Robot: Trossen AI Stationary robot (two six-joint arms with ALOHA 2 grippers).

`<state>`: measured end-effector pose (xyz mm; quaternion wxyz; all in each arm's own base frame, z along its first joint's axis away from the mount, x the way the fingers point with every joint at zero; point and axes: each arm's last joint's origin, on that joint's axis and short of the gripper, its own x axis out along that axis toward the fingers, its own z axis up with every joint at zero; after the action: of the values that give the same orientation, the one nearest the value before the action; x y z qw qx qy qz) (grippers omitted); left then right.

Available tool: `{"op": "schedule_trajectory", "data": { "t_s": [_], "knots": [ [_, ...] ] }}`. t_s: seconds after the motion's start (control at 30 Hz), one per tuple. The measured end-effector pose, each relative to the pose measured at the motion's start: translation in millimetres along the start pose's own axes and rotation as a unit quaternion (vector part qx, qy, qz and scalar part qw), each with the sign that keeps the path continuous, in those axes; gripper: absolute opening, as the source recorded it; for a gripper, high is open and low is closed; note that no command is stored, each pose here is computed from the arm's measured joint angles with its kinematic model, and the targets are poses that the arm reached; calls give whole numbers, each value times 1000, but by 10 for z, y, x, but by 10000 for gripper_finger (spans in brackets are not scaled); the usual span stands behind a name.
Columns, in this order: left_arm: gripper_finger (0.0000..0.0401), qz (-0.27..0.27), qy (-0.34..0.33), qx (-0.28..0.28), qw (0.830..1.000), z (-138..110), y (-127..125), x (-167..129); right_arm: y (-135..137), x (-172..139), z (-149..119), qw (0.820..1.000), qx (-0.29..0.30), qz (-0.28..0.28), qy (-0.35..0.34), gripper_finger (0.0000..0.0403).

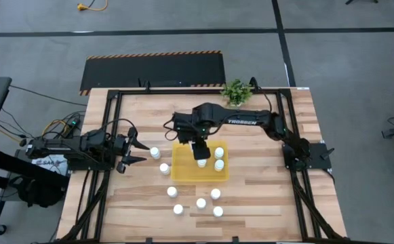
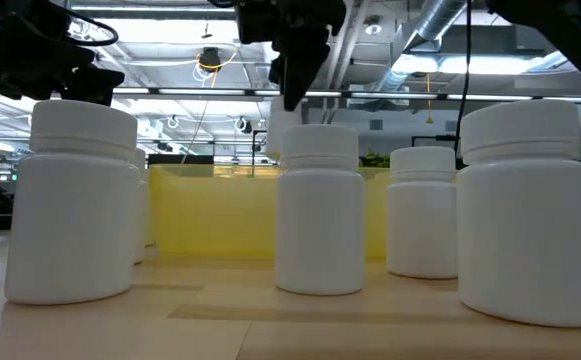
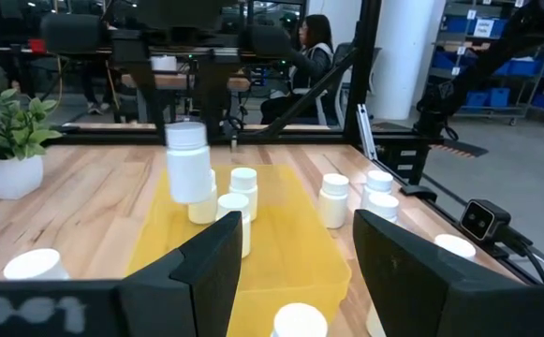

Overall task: Pick and place pill bottles into a basket
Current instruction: Put the white pill bottle into the yellow bin

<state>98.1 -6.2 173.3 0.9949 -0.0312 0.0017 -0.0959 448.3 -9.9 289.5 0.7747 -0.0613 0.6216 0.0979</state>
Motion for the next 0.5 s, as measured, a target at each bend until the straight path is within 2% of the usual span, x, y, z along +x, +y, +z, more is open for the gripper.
{"op": "schedule_trajectory", "data": {
  "t_s": [0.5],
  "knots": [
    [194, -12, 1, -8, 1000, -1, -7, 0, 387, 28, 80, 1000, -8, 9, 0, 151]
  ]
}}
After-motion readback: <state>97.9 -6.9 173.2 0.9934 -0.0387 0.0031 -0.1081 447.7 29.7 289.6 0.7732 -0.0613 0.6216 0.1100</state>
